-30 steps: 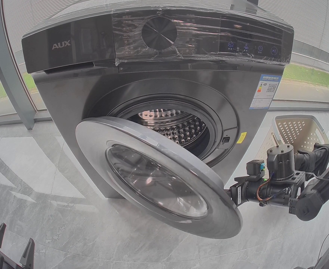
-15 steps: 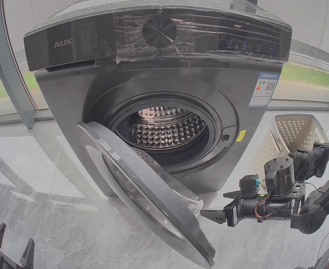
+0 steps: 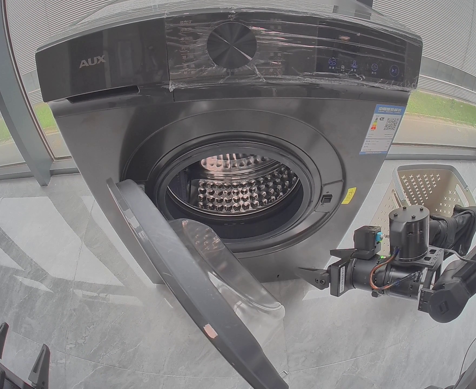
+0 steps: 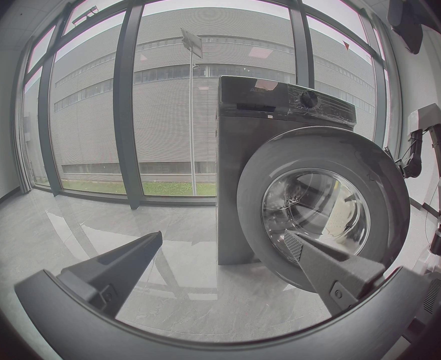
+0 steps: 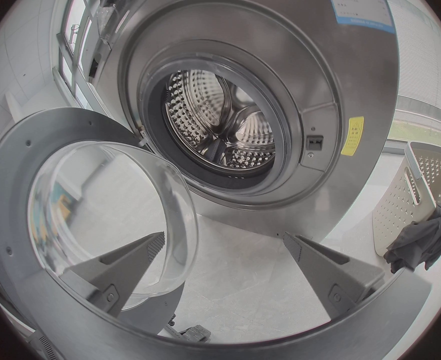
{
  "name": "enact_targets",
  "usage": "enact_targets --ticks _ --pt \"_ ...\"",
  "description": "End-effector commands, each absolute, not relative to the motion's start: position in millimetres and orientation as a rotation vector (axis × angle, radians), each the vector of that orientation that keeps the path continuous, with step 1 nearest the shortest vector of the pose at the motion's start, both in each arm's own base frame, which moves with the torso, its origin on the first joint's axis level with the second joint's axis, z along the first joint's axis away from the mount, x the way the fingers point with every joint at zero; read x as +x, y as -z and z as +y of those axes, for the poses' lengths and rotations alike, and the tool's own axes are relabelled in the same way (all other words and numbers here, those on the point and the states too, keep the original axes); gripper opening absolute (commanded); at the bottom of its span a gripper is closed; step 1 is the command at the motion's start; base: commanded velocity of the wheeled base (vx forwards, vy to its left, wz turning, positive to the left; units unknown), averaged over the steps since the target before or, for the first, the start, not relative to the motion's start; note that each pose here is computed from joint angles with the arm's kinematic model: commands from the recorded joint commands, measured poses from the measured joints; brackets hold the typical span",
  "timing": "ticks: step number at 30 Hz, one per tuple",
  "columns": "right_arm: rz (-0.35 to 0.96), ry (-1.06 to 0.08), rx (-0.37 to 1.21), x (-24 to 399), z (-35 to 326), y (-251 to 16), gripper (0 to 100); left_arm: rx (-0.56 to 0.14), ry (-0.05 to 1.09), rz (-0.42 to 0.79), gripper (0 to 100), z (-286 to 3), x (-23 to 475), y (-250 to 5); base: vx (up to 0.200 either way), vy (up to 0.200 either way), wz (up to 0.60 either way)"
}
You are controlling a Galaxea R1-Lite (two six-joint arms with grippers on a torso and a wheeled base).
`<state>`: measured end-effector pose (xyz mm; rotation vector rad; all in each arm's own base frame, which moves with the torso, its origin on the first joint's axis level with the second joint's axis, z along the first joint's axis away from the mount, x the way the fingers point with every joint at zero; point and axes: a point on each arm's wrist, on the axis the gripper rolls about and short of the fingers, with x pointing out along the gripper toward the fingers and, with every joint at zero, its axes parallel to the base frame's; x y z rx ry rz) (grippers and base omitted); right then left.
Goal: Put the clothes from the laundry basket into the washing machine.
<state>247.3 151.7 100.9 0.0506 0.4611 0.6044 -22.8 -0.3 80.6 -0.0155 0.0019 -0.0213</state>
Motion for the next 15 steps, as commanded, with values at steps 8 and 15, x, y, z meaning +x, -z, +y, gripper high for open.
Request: enact_targets --ticks 8,15 --pt "0.582 -0.618 0.012 258 168 -62 100 -0.015 0.021 0.000 100 0 -23 -76 0.000 0.000 0.00" --pt "0.602 -0.678 -0.005 244 183 -58 100 -0.015 0.021 0.000 100 0 -23 -76 0.000 0.000 0.00"
